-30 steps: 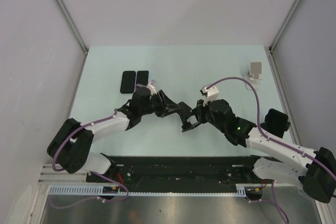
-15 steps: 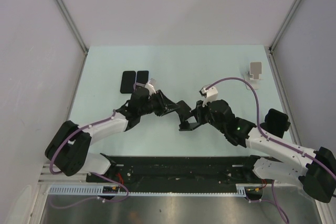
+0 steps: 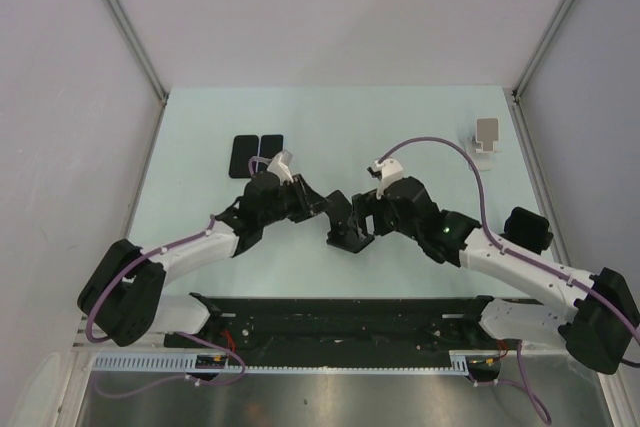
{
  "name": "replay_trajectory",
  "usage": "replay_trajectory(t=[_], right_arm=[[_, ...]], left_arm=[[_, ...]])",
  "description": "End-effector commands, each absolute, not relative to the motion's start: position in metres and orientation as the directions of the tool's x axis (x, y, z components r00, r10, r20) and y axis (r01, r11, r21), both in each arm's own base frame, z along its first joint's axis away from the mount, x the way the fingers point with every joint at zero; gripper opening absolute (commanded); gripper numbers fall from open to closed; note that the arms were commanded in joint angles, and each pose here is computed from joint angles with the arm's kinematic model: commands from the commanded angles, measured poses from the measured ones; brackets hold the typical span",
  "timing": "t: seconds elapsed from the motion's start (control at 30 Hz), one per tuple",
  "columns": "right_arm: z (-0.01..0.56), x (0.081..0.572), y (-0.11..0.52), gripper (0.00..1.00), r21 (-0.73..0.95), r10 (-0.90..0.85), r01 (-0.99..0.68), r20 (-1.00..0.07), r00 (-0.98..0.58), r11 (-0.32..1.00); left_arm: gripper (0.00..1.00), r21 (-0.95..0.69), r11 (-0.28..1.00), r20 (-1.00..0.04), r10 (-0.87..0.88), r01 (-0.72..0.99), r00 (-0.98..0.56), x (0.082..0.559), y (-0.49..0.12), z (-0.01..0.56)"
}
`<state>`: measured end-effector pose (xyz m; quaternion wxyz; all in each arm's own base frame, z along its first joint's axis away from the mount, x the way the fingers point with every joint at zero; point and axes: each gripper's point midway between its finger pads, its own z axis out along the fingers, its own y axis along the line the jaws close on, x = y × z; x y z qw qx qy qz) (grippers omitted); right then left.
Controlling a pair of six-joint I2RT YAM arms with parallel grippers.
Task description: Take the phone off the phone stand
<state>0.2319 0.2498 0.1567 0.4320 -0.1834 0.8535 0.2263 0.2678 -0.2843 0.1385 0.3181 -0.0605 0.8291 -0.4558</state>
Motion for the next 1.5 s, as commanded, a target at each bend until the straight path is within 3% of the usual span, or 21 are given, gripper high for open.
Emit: replay_trajectory(t=[0.0,0.07,0.4,0.87,1.23,1.47], right_arm=[[0.190,0.236,0.268,0.96,0.235,-0.138,-0.557,-0.827,-0.545,0.797],[0.190,0.234,0.274,1.00,0.225,-0.176,-0.581,-0.815,-0.552,0.783],[0.165,0.240,0.301,1.00,0.132,-0.330,-0.622,-0.753,-0.569,0.772],[0.154,0.257,0.308,0.97,0.073,-0.351,-0.605,-0.756,-0.552,0.793],[0.161,0.262,0.315,0.78,0.062,-0.364,-0.617,-0.759,-0.539,0.784],[0.165,0.259,0.313,0.47,0.060,-0.374,-0.627,-0.758,-0.535,0.777]], left_arm=[[0.00,-0.756,0.580,-0.578,-0.374,0.304,-0.725,0.271,-0.286,0.159],[0.01,-0.747,0.586,-0.590,-0.365,0.315,-0.720,0.270,-0.287,0.158],[0.01,-0.728,0.591,-0.619,-0.347,0.348,-0.705,0.264,-0.292,0.162],[0.00,-0.705,0.588,-0.657,-0.332,0.395,-0.677,0.260,-0.294,0.173],[0.00,-0.683,0.597,-0.683,-0.318,0.421,-0.657,0.258,-0.295,0.180],[0.00,-0.658,0.598,-0.718,-0.315,0.458,-0.621,0.258,-0.292,0.194]])
